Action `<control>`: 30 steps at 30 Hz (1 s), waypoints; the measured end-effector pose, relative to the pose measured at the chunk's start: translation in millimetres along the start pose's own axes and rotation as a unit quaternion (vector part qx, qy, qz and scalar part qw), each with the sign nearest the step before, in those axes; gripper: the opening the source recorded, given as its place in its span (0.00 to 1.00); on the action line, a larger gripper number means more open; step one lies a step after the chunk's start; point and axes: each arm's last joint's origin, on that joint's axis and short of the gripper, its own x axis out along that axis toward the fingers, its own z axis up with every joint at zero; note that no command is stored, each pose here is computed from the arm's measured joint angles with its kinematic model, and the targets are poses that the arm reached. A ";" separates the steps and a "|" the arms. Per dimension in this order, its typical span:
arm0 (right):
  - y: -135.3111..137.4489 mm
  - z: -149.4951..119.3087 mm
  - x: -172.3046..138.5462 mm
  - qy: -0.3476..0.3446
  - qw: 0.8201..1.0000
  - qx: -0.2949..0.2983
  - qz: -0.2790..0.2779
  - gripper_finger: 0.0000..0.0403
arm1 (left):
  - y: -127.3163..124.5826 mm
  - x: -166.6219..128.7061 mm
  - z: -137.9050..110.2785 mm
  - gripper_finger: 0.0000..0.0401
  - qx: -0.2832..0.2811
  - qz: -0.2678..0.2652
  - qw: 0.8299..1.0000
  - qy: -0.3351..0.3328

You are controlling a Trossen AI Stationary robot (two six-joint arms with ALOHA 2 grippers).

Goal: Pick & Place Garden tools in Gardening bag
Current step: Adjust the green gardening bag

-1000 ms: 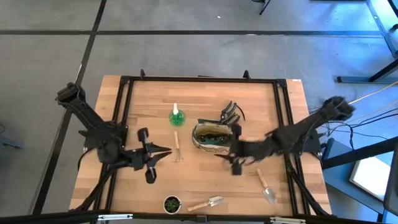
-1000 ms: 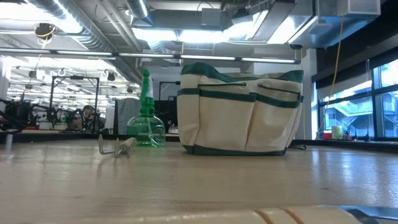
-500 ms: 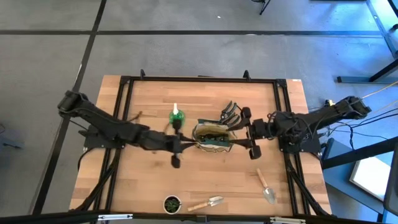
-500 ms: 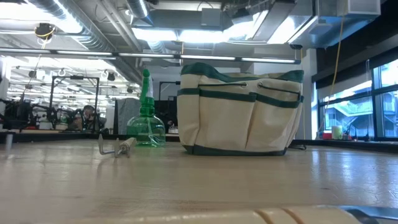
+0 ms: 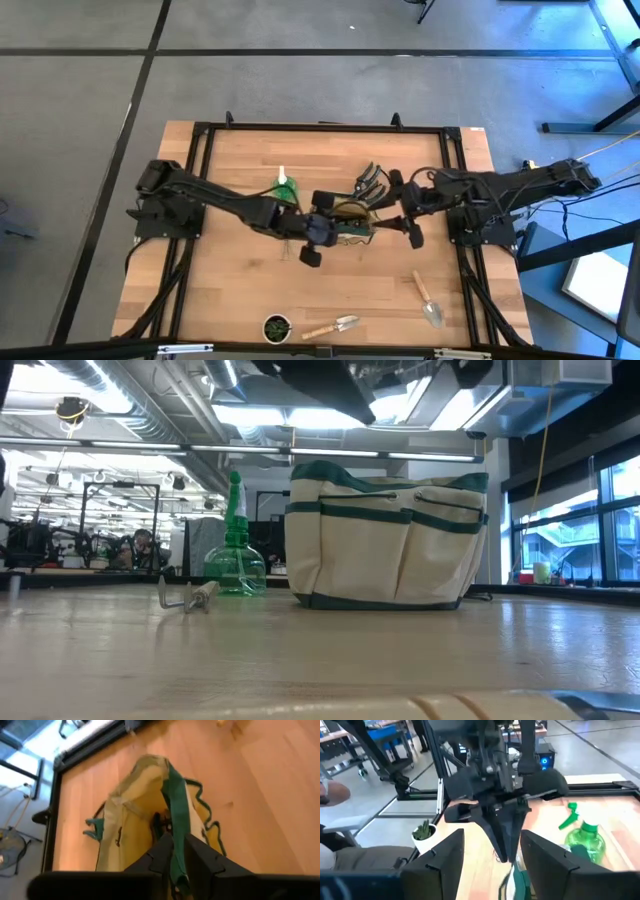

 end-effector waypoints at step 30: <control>5.5 -12.6 -29.7 -0.032 0.998 0.006 -0.047 0.48 | 1.5 57.1 -21.6 0.42 -0.086 -0.087 0.988 0.093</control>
